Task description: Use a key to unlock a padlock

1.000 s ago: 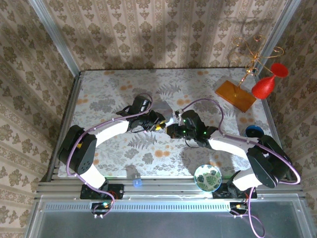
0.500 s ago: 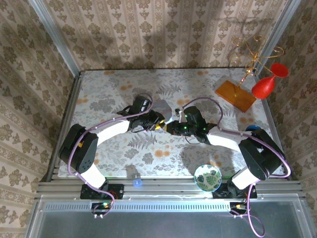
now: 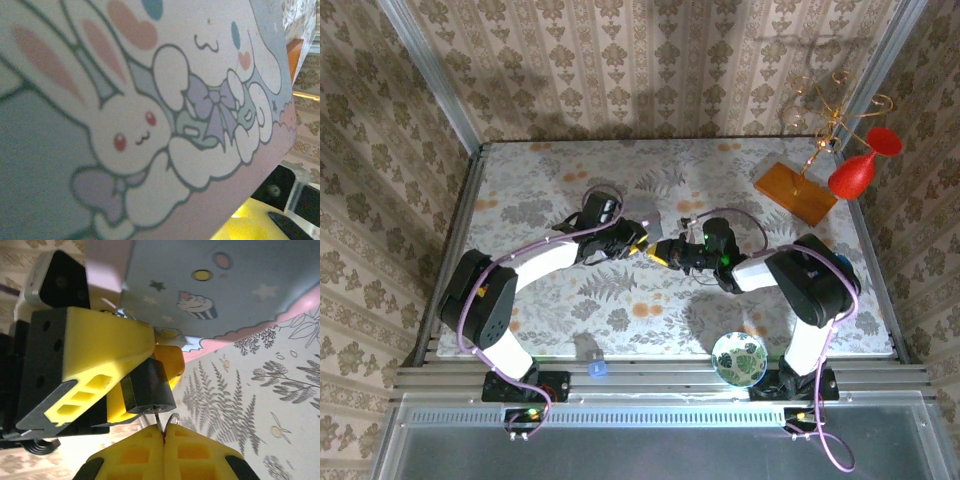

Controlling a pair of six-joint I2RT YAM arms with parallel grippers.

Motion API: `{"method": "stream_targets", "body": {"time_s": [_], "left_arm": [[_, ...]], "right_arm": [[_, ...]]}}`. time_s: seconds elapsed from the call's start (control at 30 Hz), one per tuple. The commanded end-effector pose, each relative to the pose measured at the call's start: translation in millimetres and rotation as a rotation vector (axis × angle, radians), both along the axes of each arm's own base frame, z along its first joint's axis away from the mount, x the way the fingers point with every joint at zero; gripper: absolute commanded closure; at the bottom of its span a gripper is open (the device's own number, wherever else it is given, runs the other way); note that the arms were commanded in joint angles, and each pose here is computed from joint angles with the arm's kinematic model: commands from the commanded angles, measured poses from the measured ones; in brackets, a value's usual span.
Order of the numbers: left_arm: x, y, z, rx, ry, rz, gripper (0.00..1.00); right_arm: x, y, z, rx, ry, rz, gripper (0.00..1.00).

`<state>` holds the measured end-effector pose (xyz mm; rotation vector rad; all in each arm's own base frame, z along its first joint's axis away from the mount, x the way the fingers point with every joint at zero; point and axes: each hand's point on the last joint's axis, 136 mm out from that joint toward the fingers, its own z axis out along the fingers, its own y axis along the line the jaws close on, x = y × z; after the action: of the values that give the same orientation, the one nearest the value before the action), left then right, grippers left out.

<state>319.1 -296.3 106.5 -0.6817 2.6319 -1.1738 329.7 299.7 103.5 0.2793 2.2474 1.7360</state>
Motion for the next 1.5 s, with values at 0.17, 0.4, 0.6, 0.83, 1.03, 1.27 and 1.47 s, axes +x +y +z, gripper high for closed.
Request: {"method": "stream_targets", "body": {"time_s": [0.17,0.4,0.6,0.83,1.03,1.27,1.47], "left_arm": [[-20,-26,34,-0.144,-0.048,-0.127,1.00],[-19,-23,33,-0.134,-0.047,-0.117,1.00],[-20,-21,24,-0.118,-0.025,-0.110,1.00],[-21,-20,12,-0.095,0.001,-0.107,1.00],[-23,-18,0,-0.056,0.016,-0.113,1.00],[-30,-19,-18,0.007,0.030,-0.139,1.00],[-32,-22,-27,0.031,0.023,-0.155,1.00]], "right_arm": [[22,10,33,0.221,-0.011,-0.033,1.00],[24,7,26,0.196,0.008,-0.054,1.00],[19,-2,0,0.055,0.035,-0.078,0.83],[8,-21,-14,-0.168,0.026,-0.099,0.65],[0,-43,-12,-0.326,-0.007,-0.132,0.56],[-5,-62,-2,-0.431,-0.061,-0.168,0.51],[-9,-81,5,-0.541,-0.101,-0.201,0.47]]}}
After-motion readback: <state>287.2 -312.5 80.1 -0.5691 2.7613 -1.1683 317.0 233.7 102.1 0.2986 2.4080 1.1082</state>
